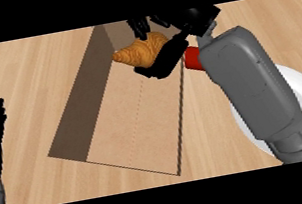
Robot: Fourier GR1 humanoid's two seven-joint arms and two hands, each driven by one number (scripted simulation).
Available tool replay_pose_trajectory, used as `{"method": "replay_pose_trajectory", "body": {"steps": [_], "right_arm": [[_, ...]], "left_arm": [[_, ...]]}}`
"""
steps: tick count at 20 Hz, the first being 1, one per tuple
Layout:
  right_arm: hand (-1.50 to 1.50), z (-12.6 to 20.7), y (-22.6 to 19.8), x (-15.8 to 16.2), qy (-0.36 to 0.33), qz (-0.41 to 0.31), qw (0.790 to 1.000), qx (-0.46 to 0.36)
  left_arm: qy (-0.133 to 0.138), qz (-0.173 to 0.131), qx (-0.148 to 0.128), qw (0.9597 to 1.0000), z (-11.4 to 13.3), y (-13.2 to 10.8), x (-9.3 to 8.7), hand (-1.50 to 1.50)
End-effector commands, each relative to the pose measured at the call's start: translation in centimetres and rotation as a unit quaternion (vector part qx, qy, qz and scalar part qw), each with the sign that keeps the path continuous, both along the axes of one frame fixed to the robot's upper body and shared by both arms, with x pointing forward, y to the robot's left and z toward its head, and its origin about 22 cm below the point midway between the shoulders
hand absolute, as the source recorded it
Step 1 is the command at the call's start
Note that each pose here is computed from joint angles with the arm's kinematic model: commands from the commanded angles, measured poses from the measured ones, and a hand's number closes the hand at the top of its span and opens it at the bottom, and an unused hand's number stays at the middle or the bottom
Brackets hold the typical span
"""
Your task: Pick the croissant from the plate and place it in the cardboard box
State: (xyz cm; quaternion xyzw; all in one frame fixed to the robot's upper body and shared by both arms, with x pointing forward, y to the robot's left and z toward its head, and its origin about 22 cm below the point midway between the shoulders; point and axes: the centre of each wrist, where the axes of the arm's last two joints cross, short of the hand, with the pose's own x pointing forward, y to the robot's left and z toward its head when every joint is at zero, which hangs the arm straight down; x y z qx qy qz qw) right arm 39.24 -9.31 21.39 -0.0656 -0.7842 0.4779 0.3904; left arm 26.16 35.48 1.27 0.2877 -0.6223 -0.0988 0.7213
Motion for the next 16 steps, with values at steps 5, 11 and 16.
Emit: {"method": "replay_pose_trajectory", "body": {"steps": [5,11,16], "right_arm": [[1.5,-2.2,6.5,0.7,0.046,-0.01,0.999,-0.005],[1.5,-4.5,9.3,1.0,0.043,-0.042,0.997,-0.037],[-1.5,-6.0,8.9,2.2,0.103,-0.086,0.99,-0.045]], "left_arm": [[0.002,-0.02,-0.004,0.9998,-0.5,-1.0,0.3,0.0],[0.0,-0.017,0.004,0.9998,1.4,-1.1,1.6,0.0],[-0.01,-0.032,0.003,0.9994,1.8,-1.7,2.2,0.0]]}}
